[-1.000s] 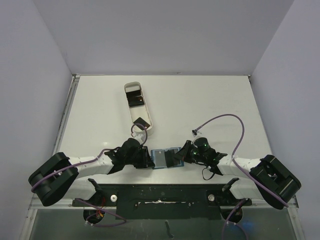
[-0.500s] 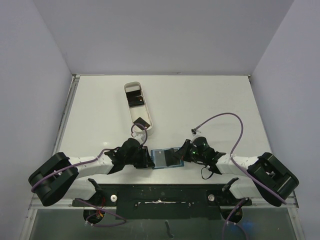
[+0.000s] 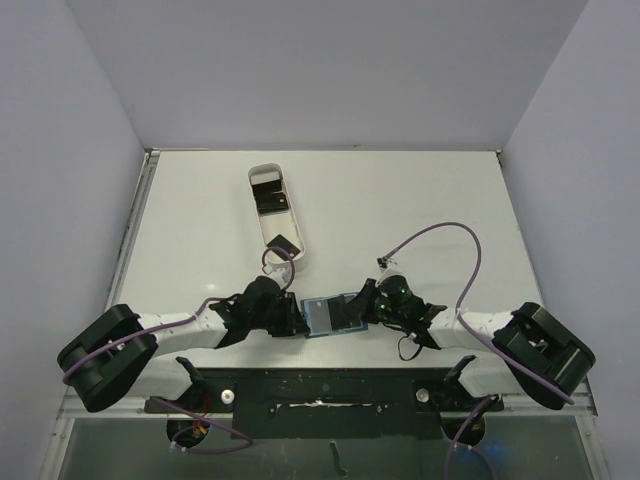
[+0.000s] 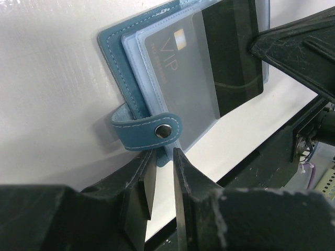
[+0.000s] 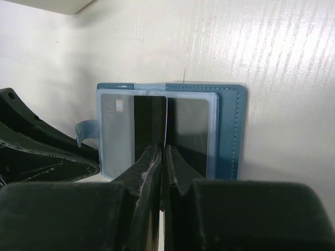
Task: Put the credit cards into the card holder
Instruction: Insert the credit card into the card holder.
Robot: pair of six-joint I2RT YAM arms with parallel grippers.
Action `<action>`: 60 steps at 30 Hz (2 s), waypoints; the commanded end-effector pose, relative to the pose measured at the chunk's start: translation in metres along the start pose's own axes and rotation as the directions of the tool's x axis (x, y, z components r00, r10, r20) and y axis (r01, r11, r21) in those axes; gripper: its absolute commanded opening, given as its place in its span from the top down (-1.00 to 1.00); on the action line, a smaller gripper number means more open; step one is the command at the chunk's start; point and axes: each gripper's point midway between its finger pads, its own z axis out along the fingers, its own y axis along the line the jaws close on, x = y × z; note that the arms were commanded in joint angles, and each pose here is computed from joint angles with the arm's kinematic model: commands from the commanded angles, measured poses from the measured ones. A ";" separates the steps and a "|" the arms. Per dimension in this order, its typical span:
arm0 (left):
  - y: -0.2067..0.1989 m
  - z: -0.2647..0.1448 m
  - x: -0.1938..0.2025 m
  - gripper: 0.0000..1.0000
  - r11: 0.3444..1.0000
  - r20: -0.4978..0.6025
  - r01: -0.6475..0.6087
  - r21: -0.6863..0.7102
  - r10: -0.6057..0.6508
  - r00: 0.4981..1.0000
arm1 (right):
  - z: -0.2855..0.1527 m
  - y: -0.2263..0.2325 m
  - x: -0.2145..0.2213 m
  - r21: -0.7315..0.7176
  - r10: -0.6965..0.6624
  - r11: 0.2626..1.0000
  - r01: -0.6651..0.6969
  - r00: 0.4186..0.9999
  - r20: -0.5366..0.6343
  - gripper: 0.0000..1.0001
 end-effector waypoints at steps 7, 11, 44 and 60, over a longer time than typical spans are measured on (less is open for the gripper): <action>-0.005 0.003 -0.003 0.62 1.000 0.023 -0.013 0.020 0.013 1.000 | 0.007 0.003 -0.002 0.039 -0.038 0.999 0.037 0.999 0.025 1.00; -0.006 0.002 -0.003 0.62 1.000 0.029 -0.011 0.026 0.010 1.000 | 0.008 0.005 0.000 0.039 -0.030 0.999 0.030 0.999 0.012 0.86; -0.008 -0.004 -0.024 0.50 0.999 0.147 0.034 0.024 -0.037 0.988 | 0.006 0.021 0.004 0.080 -0.111 0.990 0.118 0.990 -0.086 0.05; -0.015 -0.002 -0.026 0.51 0.995 0.171 0.047 0.088 -0.062 0.983 | 0.010 0.046 0.009 -0.012 -0.143 0.990 0.143 0.985 -0.099 0.04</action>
